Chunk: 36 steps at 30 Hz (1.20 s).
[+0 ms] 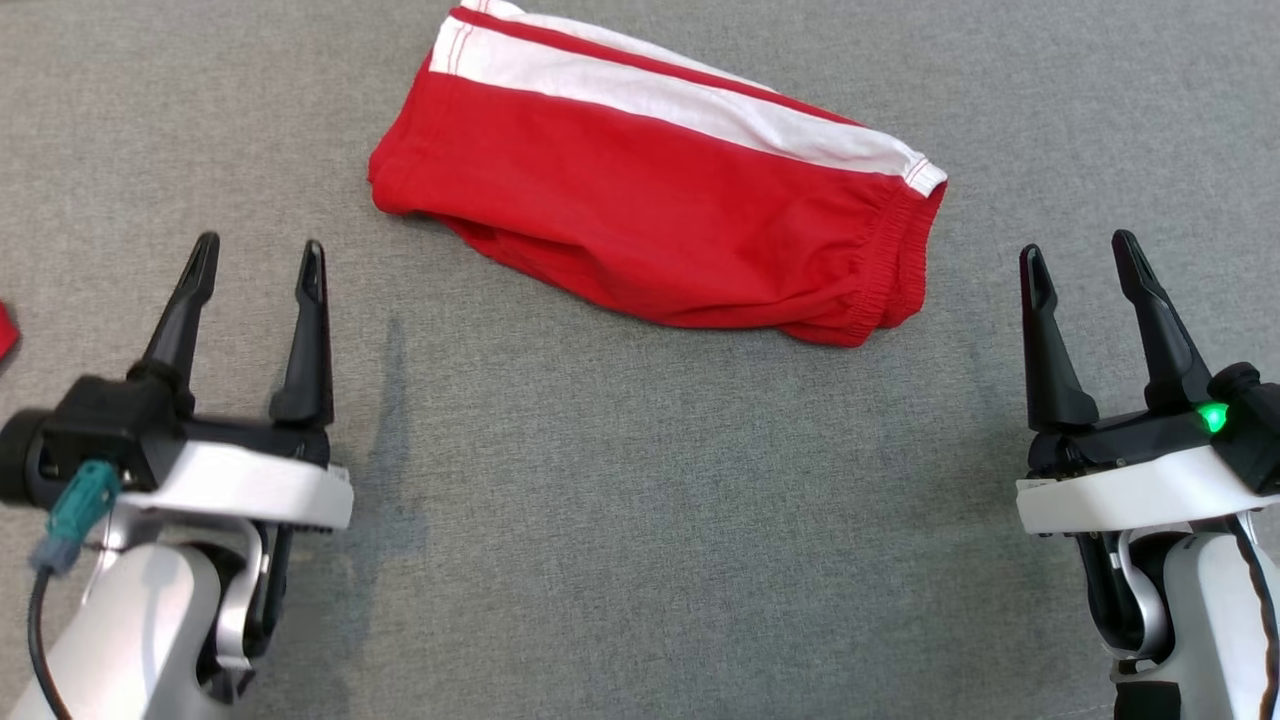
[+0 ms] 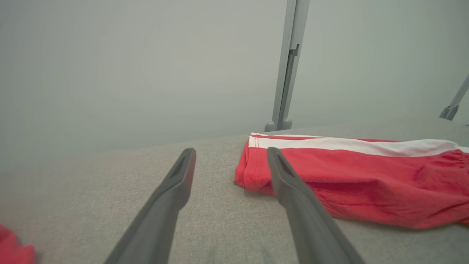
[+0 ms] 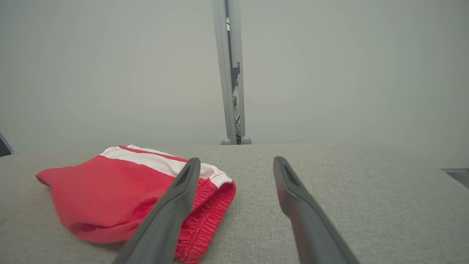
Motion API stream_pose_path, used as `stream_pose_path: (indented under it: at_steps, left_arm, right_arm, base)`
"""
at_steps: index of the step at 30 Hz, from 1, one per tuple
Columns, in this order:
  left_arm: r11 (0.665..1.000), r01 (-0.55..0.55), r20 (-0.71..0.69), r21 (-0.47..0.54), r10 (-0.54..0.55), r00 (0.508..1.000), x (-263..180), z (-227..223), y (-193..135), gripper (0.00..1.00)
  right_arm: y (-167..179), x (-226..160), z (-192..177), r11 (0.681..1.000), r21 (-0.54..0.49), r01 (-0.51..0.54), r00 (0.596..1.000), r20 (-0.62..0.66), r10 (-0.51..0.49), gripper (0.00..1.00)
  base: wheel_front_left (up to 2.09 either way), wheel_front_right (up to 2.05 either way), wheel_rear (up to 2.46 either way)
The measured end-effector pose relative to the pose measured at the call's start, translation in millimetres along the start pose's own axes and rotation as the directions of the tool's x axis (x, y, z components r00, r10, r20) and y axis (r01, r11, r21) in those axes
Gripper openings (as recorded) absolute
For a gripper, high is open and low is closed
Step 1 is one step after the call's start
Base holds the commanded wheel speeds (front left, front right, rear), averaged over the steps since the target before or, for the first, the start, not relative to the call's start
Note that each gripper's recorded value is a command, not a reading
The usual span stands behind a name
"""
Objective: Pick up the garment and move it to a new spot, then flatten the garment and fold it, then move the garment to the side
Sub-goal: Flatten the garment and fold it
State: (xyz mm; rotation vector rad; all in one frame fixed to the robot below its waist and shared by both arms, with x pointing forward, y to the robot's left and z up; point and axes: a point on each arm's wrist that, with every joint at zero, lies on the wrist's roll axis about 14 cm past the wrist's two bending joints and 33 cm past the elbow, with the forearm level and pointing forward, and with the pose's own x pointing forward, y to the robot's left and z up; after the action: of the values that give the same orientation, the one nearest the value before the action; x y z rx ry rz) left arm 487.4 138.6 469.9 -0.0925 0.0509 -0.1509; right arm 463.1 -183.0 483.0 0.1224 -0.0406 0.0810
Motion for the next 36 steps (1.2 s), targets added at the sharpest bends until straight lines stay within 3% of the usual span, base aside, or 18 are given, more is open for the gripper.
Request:
stream_pose_path:
  at_steps: [6,11,21,26,27,28,29,32,36]
  left_arm:
    - [0.996,0.088,-0.045,-0.003,-0.088,0.995,28.5,-8.1,-15.2,1.0]
    - [0.976,0.205,-0.186,-0.074,-0.216,0.958,61.9,-40.2,-43.5,1.0]
    - [0.979,0.179,-0.409,-0.102,-0.205,0.889,93.9,-105.4,-38.6,1.0]
    - [0.973,0.175,-0.457,-0.148,-0.224,0.861,94.5,-116.5,-42.5,1.0]
    - [0.972,0.177,-0.461,-0.158,-0.231,0.857,94.5,-116.9,-43.5,0.71]
    - [0.969,0.182,-0.461,-0.169,-0.241,0.854,94.3,-116.8,-44.8,0.2]
    - [0.966,0.186,-0.47,-0.177,-0.249,0.847,92.8,-118.8,-46.0,0.0]
    - [0.963,0.198,-0.464,-0.186,-0.263,0.846,91.7,-118.4,-49.5,0.0]
    - [0.965,0.178,-0.406,-0.193,-0.243,0.881,90.4,-109.9,-45.0,0.0]
  right_arm:
    - [-2.9,1.4,-4.3,1.0,-0.007,0.009,1.0,-0.01,-0.009,1.0]
    - [-10.1,-0.1,-12.6,0.999,-0.008,0.032,0.999,-0.03,-0.032,1.0]
    - [-25.7,-7.7,-29.8,0.997,-0.006,0.082,0.994,-0.072,-0.082,1.0]
    - [-27.1,-8.7,-34.3,0.996,0.004,0.09,0.993,-0.079,-0.089,1.0]
    - [-26.7,-8.7,-35.1,0.996,0.006,0.089,0.993,-0.081,-0.088,1.0]
    - [-26.2,-8.4,-35.5,0.996,0.008,0.088,0.993,-0.082,-0.087,1.0]
    - [-25.6,-7.4,-35.3,0.996,0.011,0.087,0.993,-0.081,-0.086,1.0]
    - [-24.1,-5.0,-34.0,0.996,0.016,0.082,0.994,-0.074,-0.081,1.0]
    - [-23.2,-4.5,-34.5,0.996,0.021,0.082,0.994,-0.074,-0.08,1.0]
  base:
    - [0.0,0.0,0.0]
    - [0.0,0.0,0.0]
    - [0.0,0.0,0.0]
    - [0.0,0.0,0.0]
    - [0.0,0.0,0.0]
    - [0.0,0.0,0.0]
    - [0.0,0.0,0.0]
    - [0.0,0.0,0.0]
    - [0.0,0.0,0.0]
